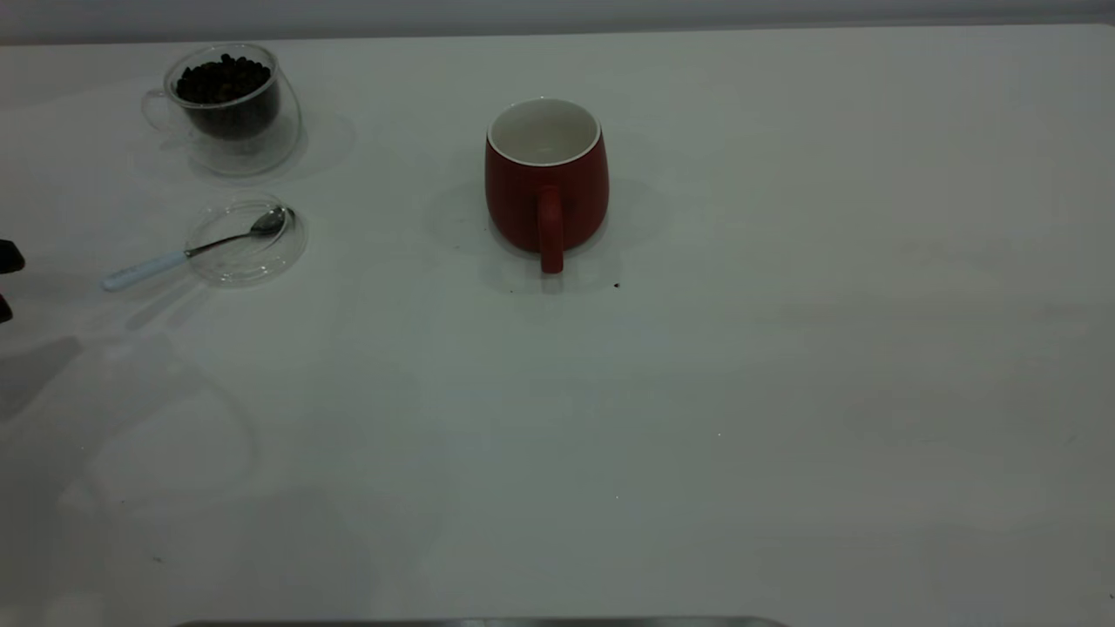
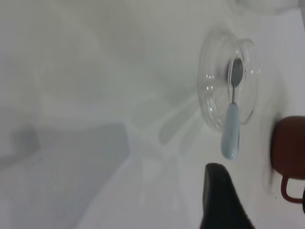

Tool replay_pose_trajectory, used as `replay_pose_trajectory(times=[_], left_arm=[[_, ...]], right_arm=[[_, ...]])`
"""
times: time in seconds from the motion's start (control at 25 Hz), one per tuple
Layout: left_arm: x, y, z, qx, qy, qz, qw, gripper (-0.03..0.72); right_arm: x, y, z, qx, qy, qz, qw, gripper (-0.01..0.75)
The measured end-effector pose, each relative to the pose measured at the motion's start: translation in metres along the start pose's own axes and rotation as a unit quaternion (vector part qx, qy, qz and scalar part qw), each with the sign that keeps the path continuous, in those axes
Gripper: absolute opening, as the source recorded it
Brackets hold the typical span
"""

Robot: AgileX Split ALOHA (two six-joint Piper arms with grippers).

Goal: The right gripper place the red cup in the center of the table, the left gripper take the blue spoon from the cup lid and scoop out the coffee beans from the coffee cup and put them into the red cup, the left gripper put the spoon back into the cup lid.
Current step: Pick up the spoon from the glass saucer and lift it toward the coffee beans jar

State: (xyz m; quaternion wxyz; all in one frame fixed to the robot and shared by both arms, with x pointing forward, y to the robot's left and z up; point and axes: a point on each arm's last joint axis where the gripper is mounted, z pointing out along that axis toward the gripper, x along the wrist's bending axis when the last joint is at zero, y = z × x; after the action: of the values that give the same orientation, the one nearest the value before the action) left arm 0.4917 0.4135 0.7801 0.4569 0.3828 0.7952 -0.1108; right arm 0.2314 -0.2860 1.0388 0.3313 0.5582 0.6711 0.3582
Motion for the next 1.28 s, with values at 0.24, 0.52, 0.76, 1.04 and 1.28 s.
replay_pose_trajectory(times=[0.24,0.52,0.76,1.04,1.28], left_arm=[[0.003,-0.012,0.022,0.026,0.0,-0.014,1.0,0.465],[-0.001,-0.006,0.039,0.035,-0.024,0.01,0.999,0.465],[-0.002,-0.01,0.049,0.05,-0.028,0.015,0.998,0.465],[0.007,-0.016,0.062,0.066,-0.035,0.01,0.997,0.464],[0.002,-0.012,0.063,0.057,-0.064,0.027,0.996,0.464]], right_arm=[[0.0,0.0,0.0,0.0,0.0,0.0,1.0,0.439],[0.0,0.0,0.0,0.0,0.0,0.0,1.0,0.439],[0.0,0.0,0.0,0.0,0.0,0.0,1.0,0.439],[0.0,0.0,0.0,0.0,0.0,0.0,1.0,0.439],[0.0,0.0,0.0,0.0,0.0,0.0,1.0,0.439]])
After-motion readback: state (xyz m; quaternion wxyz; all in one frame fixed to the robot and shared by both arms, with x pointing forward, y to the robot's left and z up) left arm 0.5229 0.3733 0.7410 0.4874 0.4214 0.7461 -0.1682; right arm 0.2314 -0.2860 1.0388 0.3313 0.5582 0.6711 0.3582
